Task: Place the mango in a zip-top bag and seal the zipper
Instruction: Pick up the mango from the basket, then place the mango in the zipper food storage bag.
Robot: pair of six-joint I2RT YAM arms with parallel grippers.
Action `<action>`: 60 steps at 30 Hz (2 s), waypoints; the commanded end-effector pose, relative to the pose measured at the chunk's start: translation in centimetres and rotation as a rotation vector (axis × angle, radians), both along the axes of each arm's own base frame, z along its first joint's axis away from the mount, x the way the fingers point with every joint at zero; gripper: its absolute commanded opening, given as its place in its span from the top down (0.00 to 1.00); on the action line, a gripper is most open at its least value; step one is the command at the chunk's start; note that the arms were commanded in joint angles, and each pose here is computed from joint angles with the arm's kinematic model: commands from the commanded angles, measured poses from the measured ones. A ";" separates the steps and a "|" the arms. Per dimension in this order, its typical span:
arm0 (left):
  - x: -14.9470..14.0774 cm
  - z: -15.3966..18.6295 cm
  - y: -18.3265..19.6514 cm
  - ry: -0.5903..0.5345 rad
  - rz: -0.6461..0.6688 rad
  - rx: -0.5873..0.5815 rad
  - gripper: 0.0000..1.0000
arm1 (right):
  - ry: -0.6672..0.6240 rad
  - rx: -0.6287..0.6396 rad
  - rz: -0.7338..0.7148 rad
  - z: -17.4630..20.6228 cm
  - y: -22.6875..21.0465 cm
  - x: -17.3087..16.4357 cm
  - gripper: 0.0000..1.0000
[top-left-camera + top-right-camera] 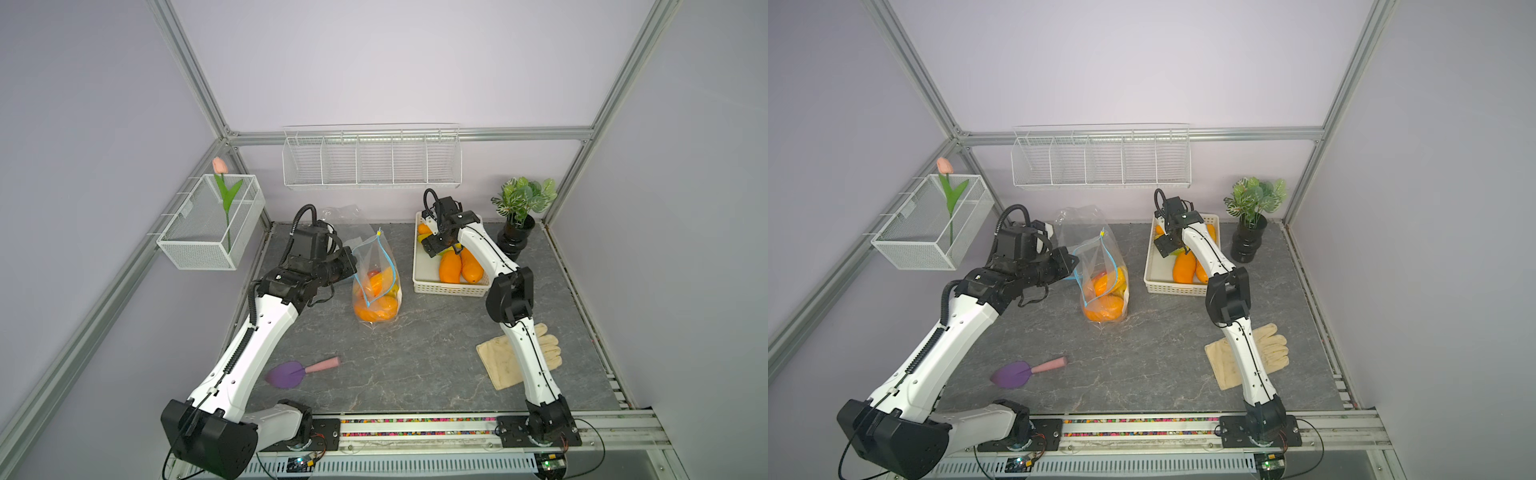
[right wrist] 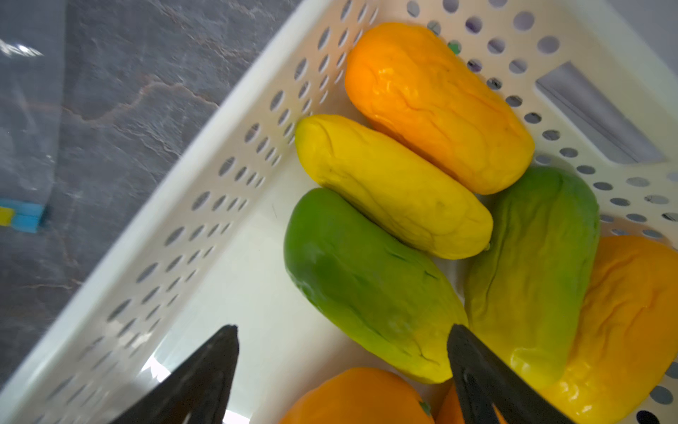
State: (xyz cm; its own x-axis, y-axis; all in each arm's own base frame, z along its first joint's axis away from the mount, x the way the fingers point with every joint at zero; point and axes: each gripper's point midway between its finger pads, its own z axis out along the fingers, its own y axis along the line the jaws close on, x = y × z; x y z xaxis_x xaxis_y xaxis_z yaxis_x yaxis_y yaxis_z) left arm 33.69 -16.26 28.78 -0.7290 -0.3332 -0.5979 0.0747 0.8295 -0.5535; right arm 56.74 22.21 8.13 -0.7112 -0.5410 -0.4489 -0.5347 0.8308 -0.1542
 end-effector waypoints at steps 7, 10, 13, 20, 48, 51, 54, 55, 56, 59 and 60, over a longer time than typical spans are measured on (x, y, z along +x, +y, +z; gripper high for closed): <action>0.1 2.4 0.8 -0.037 0.006 0.047 1.00 | 0.073 -0.045 0.005 -5.1 -0.6 -0.7 0.07; -0.2 3.1 1.1 -0.051 0.018 0.041 1.00 | 0.109 -0.002 0.022 -4.7 1.2 -2.2 0.23; -0.5 3.3 1.6 -0.060 0.040 0.039 1.00 | 0.086 -0.034 0.049 -4.4 2.4 -3.2 0.34; -0.3 3.6 1.6 -0.054 0.047 0.042 1.00 | 0.043 -0.056 0.034 -2.3 2.3 -2.8 0.51; -1.2 4.0 2.5 -0.069 0.108 0.000 1.00 | -0.041 0.102 0.061 3.7 1.8 -2.7 0.76; -1.1 3.9 2.9 -0.070 0.124 0.019 1.00 | -0.047 0.151 0.059 4.4 2.1 -3.8 0.76; -0.5 3.8 2.2 -0.064 0.106 0.003 1.00 | -0.089 0.208 0.042 6.4 1.7 -5.6 0.76; -0.3 3.8 2.0 -0.062 0.100 -0.004 1.00 | -0.106 0.219 0.036 6.8 1.5 -6.2 0.76; 0.0 3.8 1.7 -0.059 0.096 -0.014 1.00 | -0.120 0.228 0.029 7.4 1.1 -6.9 0.76; 0.7 3.7 0.8 -0.057 0.074 -0.047 1.00 | -0.116 0.221 0.015 7.7 0.0 -8.6 0.76; 0.9 3.6 0.5 -0.055 0.070 -0.054 1.00 | -0.110 0.216 0.003 7.4 -0.4 -9.2 0.76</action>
State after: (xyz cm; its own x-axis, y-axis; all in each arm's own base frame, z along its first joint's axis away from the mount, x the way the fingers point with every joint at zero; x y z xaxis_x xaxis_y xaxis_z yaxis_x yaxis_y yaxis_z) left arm 33.66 -15.02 31.70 -0.6780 -0.3950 -0.6200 0.0303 0.8276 -0.5605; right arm 47.15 21.87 11.60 -0.6997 -0.4866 -0.5230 -0.5536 0.8321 -0.0336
